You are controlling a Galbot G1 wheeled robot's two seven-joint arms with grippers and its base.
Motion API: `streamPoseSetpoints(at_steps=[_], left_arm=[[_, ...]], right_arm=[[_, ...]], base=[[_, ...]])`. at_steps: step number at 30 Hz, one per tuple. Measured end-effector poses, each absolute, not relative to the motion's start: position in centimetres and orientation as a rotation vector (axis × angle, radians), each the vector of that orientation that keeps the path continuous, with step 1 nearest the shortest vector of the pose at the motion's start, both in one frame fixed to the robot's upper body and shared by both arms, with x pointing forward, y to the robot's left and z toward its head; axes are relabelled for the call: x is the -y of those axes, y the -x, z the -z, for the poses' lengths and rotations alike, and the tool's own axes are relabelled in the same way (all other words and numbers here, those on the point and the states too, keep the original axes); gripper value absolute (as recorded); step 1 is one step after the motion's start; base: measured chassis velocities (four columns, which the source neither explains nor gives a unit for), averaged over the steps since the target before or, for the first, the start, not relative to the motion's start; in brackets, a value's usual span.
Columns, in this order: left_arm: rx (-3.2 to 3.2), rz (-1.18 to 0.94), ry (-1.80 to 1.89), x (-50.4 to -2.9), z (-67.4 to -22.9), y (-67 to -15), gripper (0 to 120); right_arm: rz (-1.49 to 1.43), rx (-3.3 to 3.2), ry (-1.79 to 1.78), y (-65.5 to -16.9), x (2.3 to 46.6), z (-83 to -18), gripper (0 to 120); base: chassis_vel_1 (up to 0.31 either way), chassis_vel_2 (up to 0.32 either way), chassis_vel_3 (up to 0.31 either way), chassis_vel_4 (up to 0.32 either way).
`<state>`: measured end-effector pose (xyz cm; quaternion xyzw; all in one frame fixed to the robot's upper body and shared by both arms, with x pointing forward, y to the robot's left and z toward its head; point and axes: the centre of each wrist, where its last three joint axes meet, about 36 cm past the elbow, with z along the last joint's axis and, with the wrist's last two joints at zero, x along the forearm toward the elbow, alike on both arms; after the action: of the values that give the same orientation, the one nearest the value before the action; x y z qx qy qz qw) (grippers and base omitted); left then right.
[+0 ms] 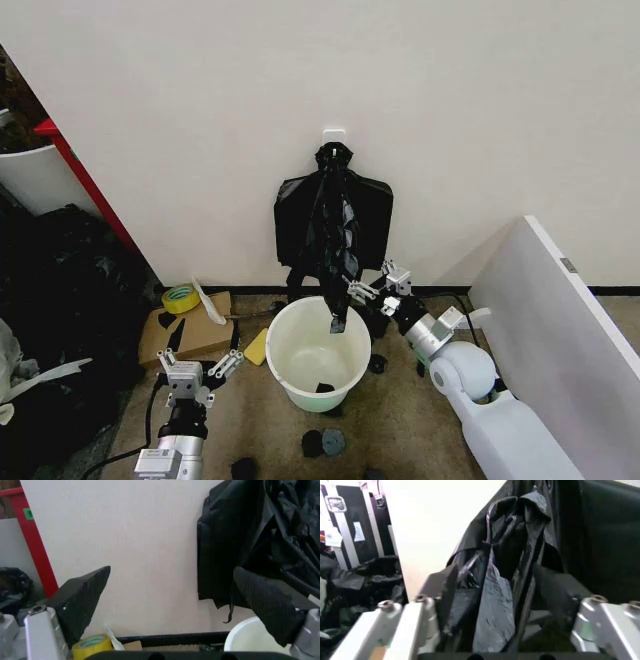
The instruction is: Place the garbage bag over the trash bin.
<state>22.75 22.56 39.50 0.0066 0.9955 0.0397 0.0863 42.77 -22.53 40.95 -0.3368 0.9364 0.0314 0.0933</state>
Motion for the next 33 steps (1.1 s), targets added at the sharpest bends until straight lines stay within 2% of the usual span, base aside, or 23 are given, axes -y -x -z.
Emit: streamPoseSetpoints(at_steps=[2, 3, 8, 9, 14, 23, 29, 33], left_arm=[[-2.964, -0.112, -0.013, -22.5, -39.5, -22.8, 97], [-2.964, -0.112, -0.013, -22.5, -39.5, -22.8, 97], [-2.958, -0.109, -0.003, -22.5, -39.8, -22.9, 97], [-2.958, -0.109, -0.003, -22.5, -39.8, -22.9, 97], [-2.95, -0.109, 0.001, -22.7, -40.0, -22.9, 97], [-2.927, -0.094, -0.022, -22.5, -40.8, -23.3, 97], [-2.867, -0.024, -0.167, -23.1, -44.0, -26.6, 97], [-2.835, 0.058, -0.304, -23.4, -45.8, -28.9, 97]], right_arm=[[-0.097, -2.773, 1.011, -42.8, 22.5, -41.1, 45], [-0.097, -2.773, 1.011, -42.8, 22.5, -41.1, 45], [-0.094, -2.774, 1.033, -43.3, 22.2, -40.8, 22], [-0.094, -2.774, 1.033, -43.3, 22.2, -40.8, 22], [-0.103, -2.786, 1.036, -43.8, 21.7, -40.5, 1], [-0.158, -2.769, 1.015, -42.6, 22.2, -42.0, 0], [-0.209, -2.711, 1.026, -38.2, 23.2, -45.3, 0], [-0.196, -2.692, 1.024, -36.9, 23.6, -46.4, 0]], base=[[0.0, 0.0, 0.0, 0.0], [0.0, 0.0, 0.0, 0.0], [0.0, 0.0, 0.0, 0.0], [0.0, 0.0, 0.0, 0.0], [0.0, 0.0, 0.0, 0.0], [0.0, 0.0, 0.0, 0.0], [0.0, 0.0, 0.0, 0.0], [0.0, 0.0, 0.0, 0.0]])
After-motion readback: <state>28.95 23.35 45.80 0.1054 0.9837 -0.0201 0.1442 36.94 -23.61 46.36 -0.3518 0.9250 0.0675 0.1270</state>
